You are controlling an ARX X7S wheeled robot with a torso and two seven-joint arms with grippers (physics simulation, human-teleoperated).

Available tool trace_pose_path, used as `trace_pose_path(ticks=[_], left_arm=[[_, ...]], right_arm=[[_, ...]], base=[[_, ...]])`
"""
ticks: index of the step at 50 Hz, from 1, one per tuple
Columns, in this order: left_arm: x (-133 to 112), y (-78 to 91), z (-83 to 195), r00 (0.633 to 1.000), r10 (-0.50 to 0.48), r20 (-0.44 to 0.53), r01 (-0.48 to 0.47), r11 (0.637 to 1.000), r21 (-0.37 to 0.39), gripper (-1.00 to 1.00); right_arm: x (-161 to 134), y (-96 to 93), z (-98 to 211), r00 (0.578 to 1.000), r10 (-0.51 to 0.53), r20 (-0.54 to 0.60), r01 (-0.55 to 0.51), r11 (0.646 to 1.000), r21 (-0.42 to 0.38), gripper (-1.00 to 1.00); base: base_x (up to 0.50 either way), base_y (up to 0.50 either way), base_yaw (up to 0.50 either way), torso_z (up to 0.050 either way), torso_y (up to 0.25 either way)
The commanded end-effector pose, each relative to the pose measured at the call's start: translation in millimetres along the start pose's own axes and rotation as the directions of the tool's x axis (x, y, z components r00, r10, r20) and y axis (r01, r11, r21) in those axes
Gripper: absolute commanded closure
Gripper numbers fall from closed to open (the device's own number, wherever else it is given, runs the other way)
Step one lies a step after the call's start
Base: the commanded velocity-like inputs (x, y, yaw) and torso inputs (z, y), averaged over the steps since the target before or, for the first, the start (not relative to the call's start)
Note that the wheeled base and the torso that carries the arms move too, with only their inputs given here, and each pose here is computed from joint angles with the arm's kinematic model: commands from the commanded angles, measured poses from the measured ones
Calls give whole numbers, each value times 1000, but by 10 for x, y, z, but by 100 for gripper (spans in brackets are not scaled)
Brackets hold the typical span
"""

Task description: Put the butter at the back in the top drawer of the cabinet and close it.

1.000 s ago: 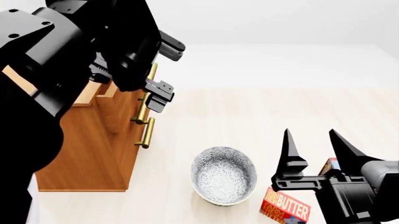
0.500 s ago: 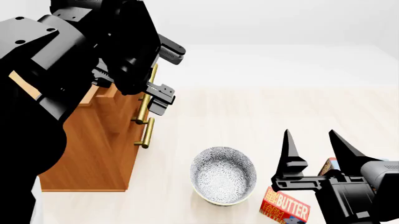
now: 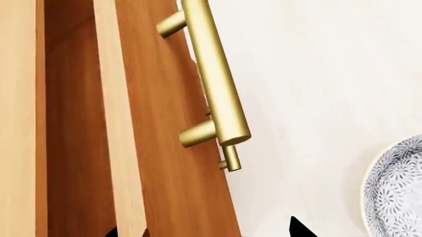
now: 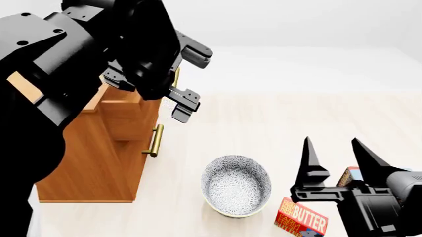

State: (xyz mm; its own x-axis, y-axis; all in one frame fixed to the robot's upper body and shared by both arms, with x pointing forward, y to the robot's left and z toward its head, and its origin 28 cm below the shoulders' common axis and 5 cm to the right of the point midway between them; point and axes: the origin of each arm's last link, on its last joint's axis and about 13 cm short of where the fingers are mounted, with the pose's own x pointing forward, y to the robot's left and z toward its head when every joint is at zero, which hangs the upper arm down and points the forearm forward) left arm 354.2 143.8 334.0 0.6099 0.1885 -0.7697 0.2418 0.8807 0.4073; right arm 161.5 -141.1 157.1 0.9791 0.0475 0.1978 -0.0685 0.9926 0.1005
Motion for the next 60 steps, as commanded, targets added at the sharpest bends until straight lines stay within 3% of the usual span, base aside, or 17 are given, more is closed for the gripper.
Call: trace_pose_path(ticks=[1,29,40,60], left_arm=[[-59,-156,26,984,-176,33,176,984,3,-100],[-175,-313,115,915,-369,159,372,928,12,-100],[-195,-372,106,889,-427,166,423,904,60,-100],[-292,-499,137,778,-588,219,577,808,118,-100]], right_arm=[[-15,-16,9,1000,-8,2,8,1000,2,-100],[-21,-69,-6,1000,-23,0,23,1000,10,-100],[-27,-102,2,999,-34,0,34,999,11,-100],[-40,-155,-11,999,-54,-3,54,998,19,-100]], base=[[0,0,0,0,0],[0,0,0,0,0],[0,0,0,0,0],[0,0,0,0,0]])
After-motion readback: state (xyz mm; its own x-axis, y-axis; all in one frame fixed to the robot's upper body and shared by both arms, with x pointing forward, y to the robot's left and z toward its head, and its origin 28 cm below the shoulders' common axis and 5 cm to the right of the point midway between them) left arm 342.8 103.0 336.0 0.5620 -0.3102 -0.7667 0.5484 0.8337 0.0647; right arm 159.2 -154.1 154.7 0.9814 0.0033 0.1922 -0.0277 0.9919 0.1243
